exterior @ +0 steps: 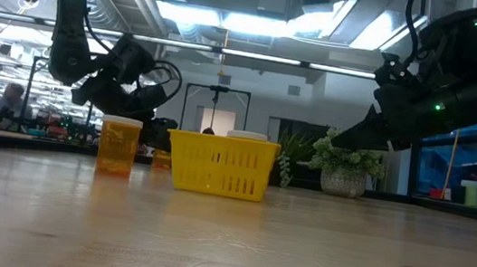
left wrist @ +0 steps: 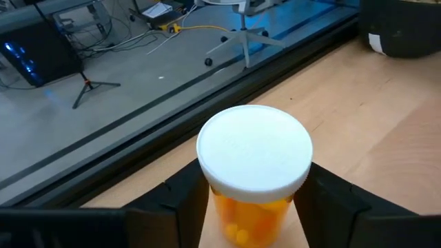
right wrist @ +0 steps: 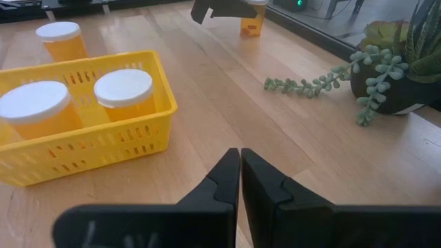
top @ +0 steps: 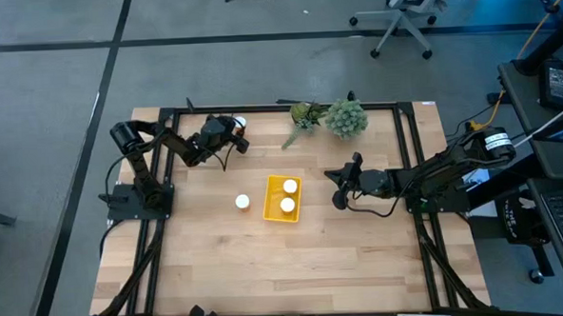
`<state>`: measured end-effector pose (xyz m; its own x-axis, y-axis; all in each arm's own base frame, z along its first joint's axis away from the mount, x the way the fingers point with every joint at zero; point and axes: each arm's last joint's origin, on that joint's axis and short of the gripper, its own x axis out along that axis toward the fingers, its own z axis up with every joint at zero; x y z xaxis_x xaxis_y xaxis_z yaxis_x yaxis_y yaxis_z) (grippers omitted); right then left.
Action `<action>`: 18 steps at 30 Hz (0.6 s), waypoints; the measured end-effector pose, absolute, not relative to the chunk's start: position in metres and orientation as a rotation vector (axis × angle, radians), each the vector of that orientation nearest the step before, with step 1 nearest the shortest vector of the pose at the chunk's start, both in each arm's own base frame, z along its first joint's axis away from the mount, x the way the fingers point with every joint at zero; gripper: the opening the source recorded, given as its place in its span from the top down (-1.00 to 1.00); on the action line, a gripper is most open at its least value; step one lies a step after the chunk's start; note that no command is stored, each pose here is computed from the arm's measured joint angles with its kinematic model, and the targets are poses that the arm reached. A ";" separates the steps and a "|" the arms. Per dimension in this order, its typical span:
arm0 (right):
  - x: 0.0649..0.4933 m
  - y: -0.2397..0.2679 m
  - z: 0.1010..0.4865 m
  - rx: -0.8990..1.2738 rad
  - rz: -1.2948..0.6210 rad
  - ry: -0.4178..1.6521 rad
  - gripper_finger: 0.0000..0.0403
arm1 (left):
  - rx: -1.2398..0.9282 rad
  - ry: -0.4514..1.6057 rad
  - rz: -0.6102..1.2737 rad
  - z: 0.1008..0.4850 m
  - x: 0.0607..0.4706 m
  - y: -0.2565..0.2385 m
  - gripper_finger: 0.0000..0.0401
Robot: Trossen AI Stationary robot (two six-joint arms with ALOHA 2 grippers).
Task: Pick and place pill bottles into a basket
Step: Put the orange pill bottle into the yellow bin
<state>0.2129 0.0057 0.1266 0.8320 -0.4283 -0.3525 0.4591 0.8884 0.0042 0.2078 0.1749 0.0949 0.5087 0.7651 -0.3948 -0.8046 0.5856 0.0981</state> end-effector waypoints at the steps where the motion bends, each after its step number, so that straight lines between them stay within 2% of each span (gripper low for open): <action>1: 0.213 0.006 0.127 0.090 -0.471 0.353 0.90 | -0.102 0.423 0.947 0.095 0.208 0.175 0.10; 18: 0.210 0.005 0.121 0.102 -0.484 0.413 0.90 | -0.104 0.416 0.857 0.093 0.207 0.163 0.05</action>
<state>0.2099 0.0054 0.1205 0.8043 -0.4308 -0.4093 0.4717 0.8818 -0.0012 0.2067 0.1635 0.0929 0.5797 0.7118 -0.3966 -0.7517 0.6550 0.0767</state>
